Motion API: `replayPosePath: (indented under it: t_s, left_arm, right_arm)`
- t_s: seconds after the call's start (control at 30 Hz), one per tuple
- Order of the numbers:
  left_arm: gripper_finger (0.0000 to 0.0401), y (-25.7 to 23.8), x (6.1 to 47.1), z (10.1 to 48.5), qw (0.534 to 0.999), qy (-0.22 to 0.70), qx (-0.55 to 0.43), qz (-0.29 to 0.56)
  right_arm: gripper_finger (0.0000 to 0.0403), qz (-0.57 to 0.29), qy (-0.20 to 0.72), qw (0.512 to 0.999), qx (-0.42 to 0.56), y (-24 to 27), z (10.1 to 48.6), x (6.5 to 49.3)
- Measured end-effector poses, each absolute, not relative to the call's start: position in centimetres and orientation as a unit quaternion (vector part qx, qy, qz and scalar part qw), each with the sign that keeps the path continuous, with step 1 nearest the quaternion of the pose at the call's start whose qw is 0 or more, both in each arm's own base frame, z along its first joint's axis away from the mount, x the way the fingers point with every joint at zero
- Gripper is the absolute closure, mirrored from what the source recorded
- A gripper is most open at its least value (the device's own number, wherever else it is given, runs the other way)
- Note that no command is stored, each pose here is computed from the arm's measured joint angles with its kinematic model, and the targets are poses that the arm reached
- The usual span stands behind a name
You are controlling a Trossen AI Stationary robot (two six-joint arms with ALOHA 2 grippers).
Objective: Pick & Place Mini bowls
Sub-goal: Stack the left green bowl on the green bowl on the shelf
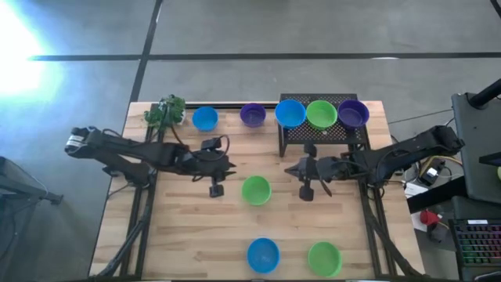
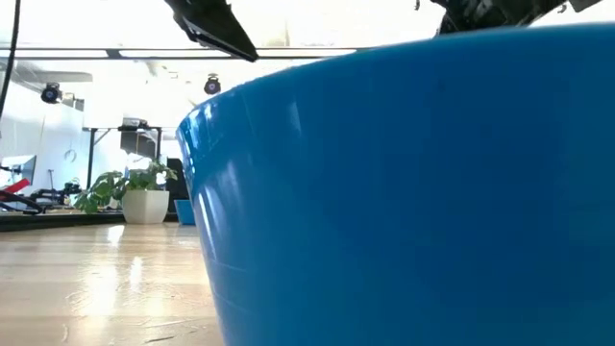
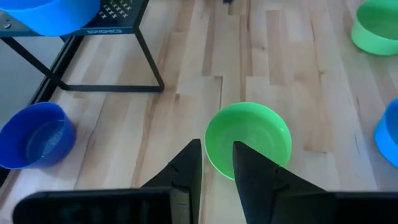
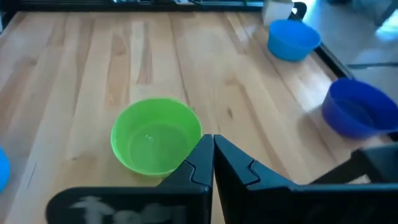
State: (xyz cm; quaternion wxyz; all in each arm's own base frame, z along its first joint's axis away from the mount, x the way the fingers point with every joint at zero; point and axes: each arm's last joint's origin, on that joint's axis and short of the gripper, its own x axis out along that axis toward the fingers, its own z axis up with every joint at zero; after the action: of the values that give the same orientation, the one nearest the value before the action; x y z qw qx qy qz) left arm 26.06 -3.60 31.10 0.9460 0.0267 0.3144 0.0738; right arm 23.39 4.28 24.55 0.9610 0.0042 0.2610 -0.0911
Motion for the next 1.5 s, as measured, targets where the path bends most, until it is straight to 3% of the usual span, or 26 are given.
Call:
replayPosePath:
  t_s: [0.53, 0.73, 1.03, 1.5]
  left_arm:
    - [0.0317, -3.2, 23.2, 32.3, 0.957, 0.276, 0.05, 0.076]
    - [0.0317, -3.2, 22.7, 32.5, 0.958, 0.273, 0.057, 0.074]
    - [0.0317, -3.1, 22.5, 32.4, 0.954, 0.282, 0.068, 0.073]
    - [0.0317, -3.1, 22.4, 32.4, 0.954, 0.284, 0.068, 0.073]
  right_arm:
    - [0.039, -0.093, 0.288, 0.953, 0.007, 4.6, 22.7, 24.1]
    - [0.035, -0.097, 0.315, 0.944, -0.001, 4.9, 20.9, 25.3]
    - [0.0295, -0.095, 0.284, 0.954, 0.002, 5.5, 18.4, 28.2]
    - [0.0303, -0.155, 0.319, 0.934, 0.047, 2.9, 13.8, 30.3]
